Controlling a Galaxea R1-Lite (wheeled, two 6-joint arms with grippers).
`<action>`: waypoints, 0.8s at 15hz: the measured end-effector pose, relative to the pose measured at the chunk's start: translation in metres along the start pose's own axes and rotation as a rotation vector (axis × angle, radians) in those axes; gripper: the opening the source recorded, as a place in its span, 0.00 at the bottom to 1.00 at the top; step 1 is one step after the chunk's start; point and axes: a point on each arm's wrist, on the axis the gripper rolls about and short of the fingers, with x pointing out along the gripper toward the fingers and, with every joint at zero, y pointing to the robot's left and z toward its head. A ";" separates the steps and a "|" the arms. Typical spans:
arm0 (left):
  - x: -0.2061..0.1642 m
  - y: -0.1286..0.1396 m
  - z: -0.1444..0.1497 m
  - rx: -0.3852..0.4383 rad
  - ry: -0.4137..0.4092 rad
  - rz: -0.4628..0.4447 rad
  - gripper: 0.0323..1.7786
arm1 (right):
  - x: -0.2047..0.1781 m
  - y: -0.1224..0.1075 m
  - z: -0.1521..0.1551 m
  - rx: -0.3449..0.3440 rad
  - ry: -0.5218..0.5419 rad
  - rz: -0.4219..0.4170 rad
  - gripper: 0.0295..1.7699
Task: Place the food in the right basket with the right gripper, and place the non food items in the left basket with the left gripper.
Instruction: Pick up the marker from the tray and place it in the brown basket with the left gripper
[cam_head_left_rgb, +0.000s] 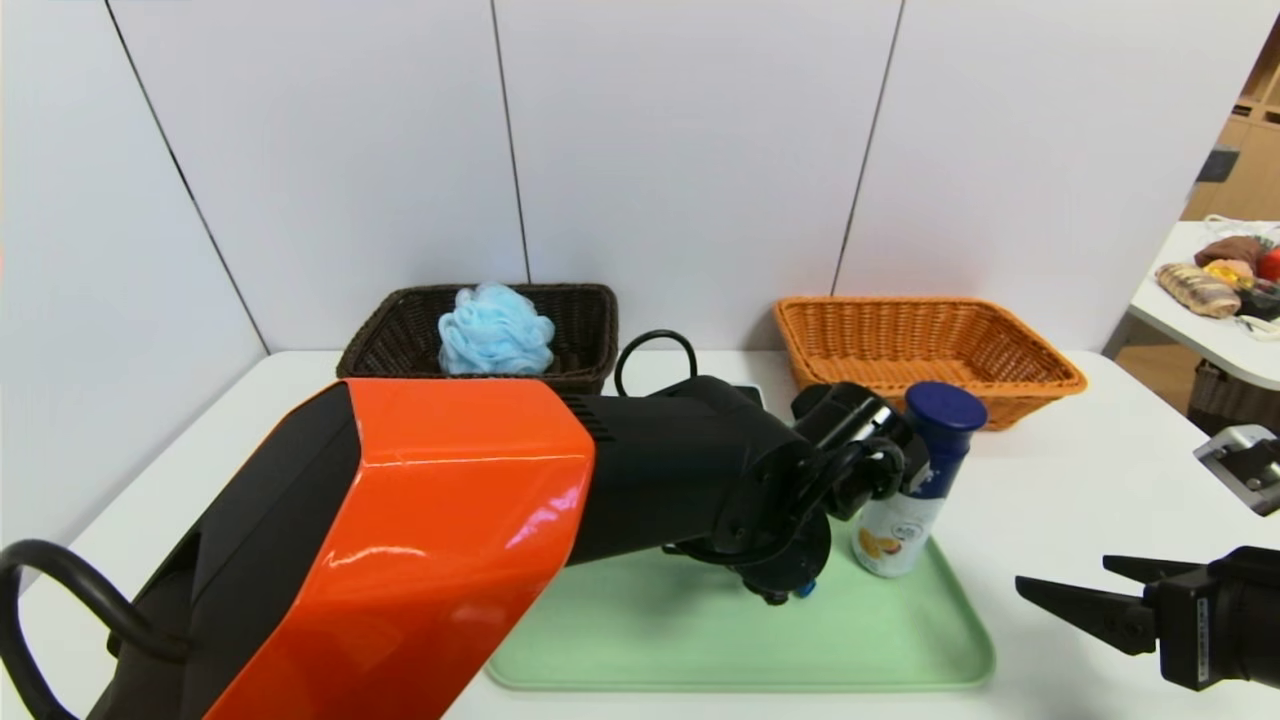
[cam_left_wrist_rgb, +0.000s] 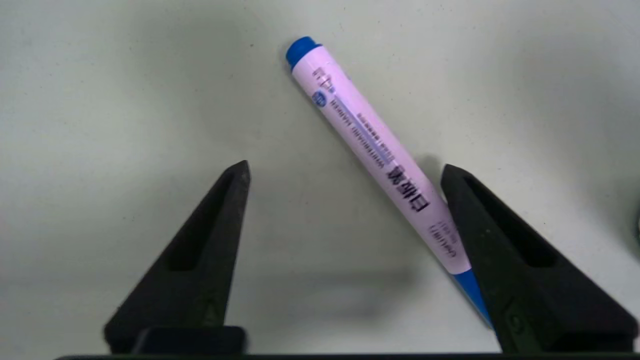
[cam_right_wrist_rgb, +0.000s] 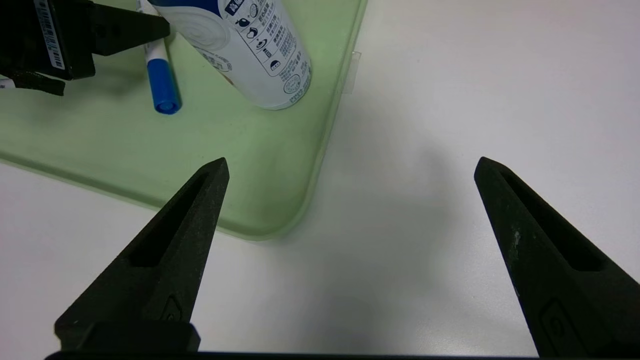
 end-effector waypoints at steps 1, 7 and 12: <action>0.001 0.000 0.000 0.002 0.001 0.001 0.64 | 0.000 0.000 0.000 0.000 -0.001 0.000 0.96; 0.003 -0.001 -0.003 0.009 0.011 0.004 0.08 | -0.001 0.000 0.000 -0.001 -0.005 0.000 0.96; 0.001 0.001 -0.001 0.007 0.009 0.004 0.08 | -0.001 0.000 0.001 -0.002 -0.006 0.000 0.96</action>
